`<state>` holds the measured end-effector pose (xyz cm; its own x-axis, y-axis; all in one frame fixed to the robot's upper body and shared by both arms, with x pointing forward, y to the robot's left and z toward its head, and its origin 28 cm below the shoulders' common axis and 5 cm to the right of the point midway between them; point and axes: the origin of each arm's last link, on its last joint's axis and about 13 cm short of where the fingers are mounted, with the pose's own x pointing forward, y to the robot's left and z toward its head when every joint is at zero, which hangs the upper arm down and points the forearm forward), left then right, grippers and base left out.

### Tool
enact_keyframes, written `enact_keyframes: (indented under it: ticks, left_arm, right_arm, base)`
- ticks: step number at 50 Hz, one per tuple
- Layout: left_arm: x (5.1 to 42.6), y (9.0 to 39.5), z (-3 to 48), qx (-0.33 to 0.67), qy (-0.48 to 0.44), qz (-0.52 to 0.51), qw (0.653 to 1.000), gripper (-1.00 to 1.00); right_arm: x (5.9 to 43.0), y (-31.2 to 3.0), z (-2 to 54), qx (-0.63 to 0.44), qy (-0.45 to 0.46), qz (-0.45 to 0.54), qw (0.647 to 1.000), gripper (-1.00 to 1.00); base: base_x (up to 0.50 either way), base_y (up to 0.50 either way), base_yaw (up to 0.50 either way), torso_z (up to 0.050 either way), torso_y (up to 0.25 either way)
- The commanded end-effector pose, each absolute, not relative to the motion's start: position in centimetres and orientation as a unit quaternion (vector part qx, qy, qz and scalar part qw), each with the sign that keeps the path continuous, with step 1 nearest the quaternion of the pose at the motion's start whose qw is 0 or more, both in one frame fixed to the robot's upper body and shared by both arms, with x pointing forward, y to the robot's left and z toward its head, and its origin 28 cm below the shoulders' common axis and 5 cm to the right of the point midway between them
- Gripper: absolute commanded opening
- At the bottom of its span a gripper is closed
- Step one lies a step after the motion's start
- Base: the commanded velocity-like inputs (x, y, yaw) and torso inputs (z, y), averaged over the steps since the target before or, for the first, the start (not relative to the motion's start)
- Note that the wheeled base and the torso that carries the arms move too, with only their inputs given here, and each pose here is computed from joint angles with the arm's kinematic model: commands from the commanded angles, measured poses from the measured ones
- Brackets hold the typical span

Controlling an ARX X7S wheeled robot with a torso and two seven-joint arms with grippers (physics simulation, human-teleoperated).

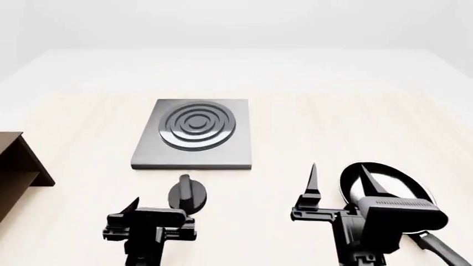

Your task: Turn on the stove and put the frying pan on it.

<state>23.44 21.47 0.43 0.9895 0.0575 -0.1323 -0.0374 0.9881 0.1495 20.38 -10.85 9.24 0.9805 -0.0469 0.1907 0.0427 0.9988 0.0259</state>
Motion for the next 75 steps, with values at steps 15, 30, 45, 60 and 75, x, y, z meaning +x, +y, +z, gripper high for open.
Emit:
enact_keyframes:
  ticks: [15,30,45,60,75]
  left_arm:
    - [21.4,24.2,10.0,-0.043,-0.030,0.025,0.998,1.00]
    - [21.2,24.2,9.6,-0.055,-0.027,0.018,0.998,1.00]
    - [21.0,24.3,9.6,-0.061,-0.027,0.015,0.998,1.00]
    - [21.0,24.2,9.5,-0.059,-0.026,0.013,0.998,1.00]
    - [21.0,24.3,9.6,-0.058,-0.027,0.014,0.998,1.00]
  right_arm:
    - [21.4,-14.0,16.1,-0.131,-0.045,0.037,0.990,1.00]
    - [21.9,-17.0,23.0,-0.388,0.053,0.108,0.914,1.00]
    - [21.6,-20.5,25.4,-0.489,0.260,0.126,0.823,1.00]
    - [20.4,-23.1,25.1,-0.514,0.371,0.127,0.763,1.00]
    - [20.1,-24.0,23.4,-0.471,0.415,0.122,0.769,1.00]
  base:
    - [0.00,0.00,0.00,0.000,0.000]
    - [0.00,0.00,0.00,0.000,0.000]
    - [0.00,0.00,0.00,0.000,0.000]
    - [0.00,0.00,0.00,0.000,0.000]
    - [0.00,0.00,0.00,0.000,0.000]
